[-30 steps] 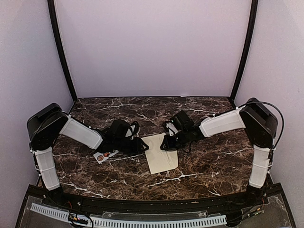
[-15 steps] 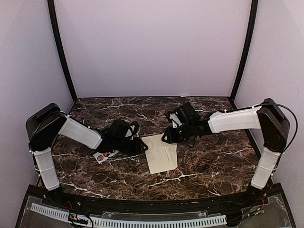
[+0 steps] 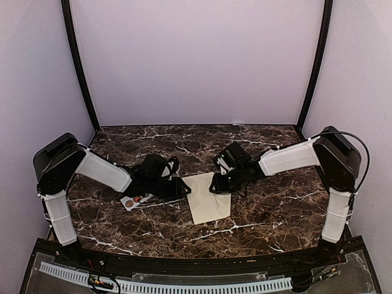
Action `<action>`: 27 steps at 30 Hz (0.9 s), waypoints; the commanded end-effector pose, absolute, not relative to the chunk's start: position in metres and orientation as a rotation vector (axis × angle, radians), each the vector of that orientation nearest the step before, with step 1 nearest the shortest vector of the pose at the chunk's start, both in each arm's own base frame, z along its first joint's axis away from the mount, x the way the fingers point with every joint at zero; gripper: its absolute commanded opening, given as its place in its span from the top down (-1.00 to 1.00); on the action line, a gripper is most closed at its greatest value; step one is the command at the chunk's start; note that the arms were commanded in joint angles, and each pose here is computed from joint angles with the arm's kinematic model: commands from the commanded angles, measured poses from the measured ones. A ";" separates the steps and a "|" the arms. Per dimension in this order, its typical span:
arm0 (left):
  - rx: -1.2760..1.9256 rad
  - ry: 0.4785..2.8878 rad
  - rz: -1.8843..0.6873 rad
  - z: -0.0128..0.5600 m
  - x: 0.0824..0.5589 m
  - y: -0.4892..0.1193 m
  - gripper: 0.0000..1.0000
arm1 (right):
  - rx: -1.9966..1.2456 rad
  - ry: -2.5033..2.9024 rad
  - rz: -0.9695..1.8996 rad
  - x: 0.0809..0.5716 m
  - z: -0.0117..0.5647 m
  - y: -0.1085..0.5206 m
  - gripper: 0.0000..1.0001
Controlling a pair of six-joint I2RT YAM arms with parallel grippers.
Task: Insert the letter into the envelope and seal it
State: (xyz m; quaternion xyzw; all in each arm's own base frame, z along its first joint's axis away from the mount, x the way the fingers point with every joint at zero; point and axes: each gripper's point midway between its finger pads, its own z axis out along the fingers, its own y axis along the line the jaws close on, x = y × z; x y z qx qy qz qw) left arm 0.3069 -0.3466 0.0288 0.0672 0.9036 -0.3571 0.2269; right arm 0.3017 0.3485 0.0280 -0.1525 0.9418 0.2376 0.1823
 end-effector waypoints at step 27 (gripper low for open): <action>0.192 2.564 -0.956 0.009 0.298 -0.340 0.41 | -0.500 2.642 0.782 0.296 0.027 0.379 0.45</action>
